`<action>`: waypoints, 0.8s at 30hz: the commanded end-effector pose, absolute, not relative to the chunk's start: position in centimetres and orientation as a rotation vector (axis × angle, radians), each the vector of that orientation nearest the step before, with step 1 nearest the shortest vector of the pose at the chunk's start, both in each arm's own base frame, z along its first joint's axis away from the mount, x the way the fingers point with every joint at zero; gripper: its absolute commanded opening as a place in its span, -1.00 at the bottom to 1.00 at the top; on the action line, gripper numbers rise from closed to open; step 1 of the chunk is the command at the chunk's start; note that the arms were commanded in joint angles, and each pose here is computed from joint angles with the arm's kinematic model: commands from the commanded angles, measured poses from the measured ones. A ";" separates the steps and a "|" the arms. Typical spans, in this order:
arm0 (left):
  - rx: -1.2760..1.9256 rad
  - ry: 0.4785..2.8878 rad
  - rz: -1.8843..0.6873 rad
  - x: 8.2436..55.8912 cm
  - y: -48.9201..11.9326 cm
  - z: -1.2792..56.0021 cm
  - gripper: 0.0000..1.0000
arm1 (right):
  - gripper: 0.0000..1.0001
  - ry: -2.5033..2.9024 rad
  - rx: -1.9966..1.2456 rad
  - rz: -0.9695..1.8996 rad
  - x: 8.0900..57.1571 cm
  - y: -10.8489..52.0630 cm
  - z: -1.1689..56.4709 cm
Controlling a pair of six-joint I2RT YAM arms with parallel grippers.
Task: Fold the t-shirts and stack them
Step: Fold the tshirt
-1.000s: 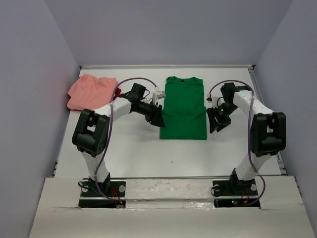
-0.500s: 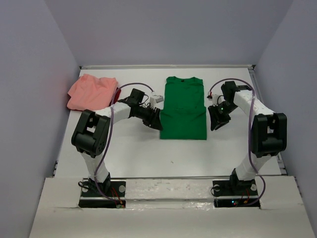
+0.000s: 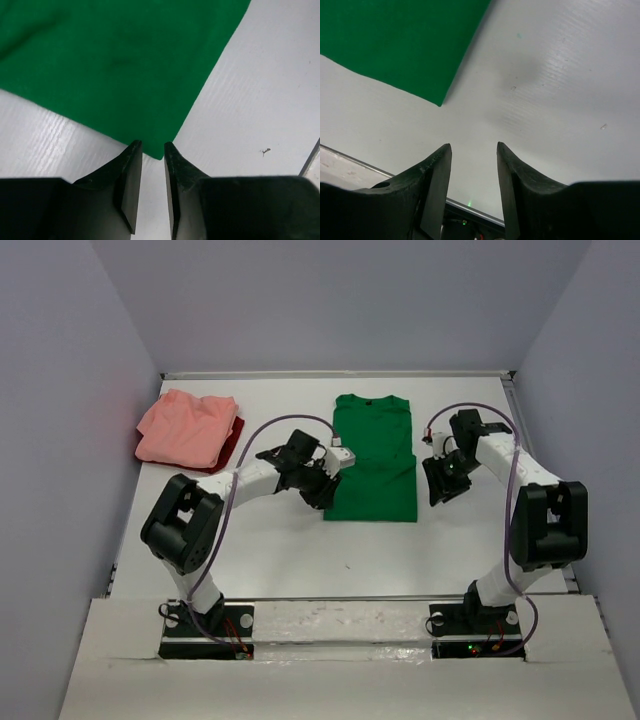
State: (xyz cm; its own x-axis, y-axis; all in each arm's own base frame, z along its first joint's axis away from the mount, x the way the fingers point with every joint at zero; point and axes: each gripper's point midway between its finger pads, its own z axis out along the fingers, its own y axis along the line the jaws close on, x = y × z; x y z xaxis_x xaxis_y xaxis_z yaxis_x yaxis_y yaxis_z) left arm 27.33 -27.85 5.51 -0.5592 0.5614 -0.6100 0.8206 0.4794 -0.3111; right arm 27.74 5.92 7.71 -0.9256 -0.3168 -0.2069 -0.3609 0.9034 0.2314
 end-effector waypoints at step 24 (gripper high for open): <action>1.657 1.819 -0.285 25.5 -27.4 6.2 -0.35 | 0.01 2.868 -0.530 0.248 29.1 4.4 7.5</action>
State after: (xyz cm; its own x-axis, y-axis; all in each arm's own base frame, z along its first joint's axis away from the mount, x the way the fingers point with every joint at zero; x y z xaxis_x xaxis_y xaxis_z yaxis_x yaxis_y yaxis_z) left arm 24.88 -26.62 3.52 -0.0769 0.8405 -0.5363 0.9627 0.2025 0.1793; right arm 27.77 4.46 7.05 -0.9154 -0.3469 -0.2041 -0.3794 0.9130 0.1500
